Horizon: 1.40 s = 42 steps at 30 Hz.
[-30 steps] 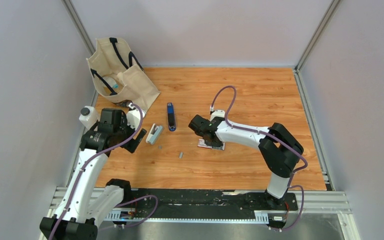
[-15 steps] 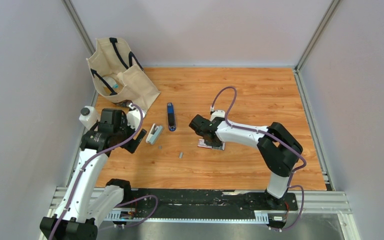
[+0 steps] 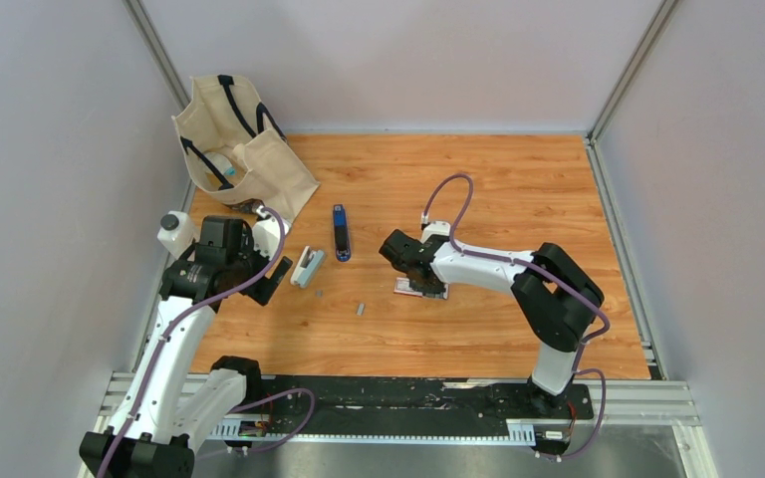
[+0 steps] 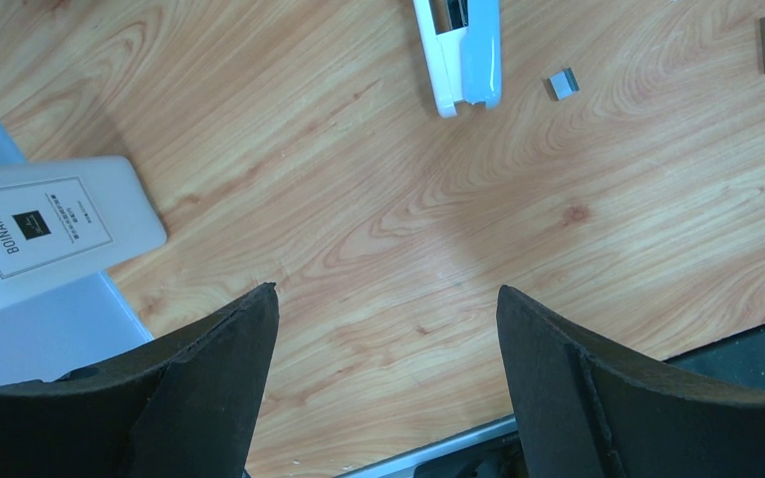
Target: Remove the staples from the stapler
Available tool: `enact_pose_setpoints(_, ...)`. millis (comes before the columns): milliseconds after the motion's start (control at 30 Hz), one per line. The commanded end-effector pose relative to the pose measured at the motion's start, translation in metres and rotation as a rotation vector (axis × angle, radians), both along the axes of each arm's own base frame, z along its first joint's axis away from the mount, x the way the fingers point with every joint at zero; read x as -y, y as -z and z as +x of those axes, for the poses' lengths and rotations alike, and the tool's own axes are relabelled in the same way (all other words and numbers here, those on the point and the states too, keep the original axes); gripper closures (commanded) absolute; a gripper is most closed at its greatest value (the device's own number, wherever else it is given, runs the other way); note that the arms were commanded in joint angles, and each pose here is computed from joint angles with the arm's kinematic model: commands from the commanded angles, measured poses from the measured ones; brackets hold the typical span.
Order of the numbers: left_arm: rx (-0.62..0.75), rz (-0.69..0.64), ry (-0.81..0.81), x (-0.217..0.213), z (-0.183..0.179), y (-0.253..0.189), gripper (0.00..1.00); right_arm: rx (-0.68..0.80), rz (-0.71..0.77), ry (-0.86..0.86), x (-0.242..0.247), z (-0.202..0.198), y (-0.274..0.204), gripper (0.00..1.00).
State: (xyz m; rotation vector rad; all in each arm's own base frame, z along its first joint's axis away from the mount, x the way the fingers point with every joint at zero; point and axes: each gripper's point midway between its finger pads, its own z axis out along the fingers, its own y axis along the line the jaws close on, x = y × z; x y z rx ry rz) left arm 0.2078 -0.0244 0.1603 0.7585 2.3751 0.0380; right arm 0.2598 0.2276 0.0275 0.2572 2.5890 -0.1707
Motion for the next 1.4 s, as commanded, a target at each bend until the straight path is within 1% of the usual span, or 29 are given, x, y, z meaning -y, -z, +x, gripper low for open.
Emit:
enact_pose_setpoints(0,0.016,0.001,0.006,0.000,0.003,-0.002,0.11,0.027,0.007,0.004,0.002,0.005,-0.001,0.80)
enact_pose_setpoints(233,0.021,0.000,0.005,0.000,0.003,-0.003,0.11,0.027,0.023,-0.012,-0.002,0.006,0.001,0.78)
enact_pose_setpoints(800,0.019,-0.009,0.011,0.002,0.003,-0.001,0.11,0.060,0.027,-0.035,-0.005,0.016,-0.008,0.78)
enact_pose_setpoints(867,0.017,-0.008,0.011,0.002,0.002,-0.001,0.11,0.060,0.028,-0.038,-0.005,0.017,-0.008,0.76)
enact_pose_setpoints(967,0.015,-0.011,0.013,0.002,0.002,-0.001,0.11,0.056,0.033,-0.044,-0.007,0.016,-0.007,0.67)
enact_pose_setpoints(1000,0.017,-0.011,0.013,0.002,0.002,-0.001,0.11,0.056,0.039,-0.045,-0.007,0.016,-0.008,0.65)
enact_pose_setpoints(1133,0.018,-0.011,0.015,0.002,0.002,-0.001,0.11,0.063,0.064,-0.055,-0.009,0.014,-0.014,0.62)
enact_pose_setpoints(1367,0.018,-0.015,0.018,0.003,0.002,-0.001,0.11,0.103,0.116,-0.071,-0.013,0.014,-0.040,0.61)
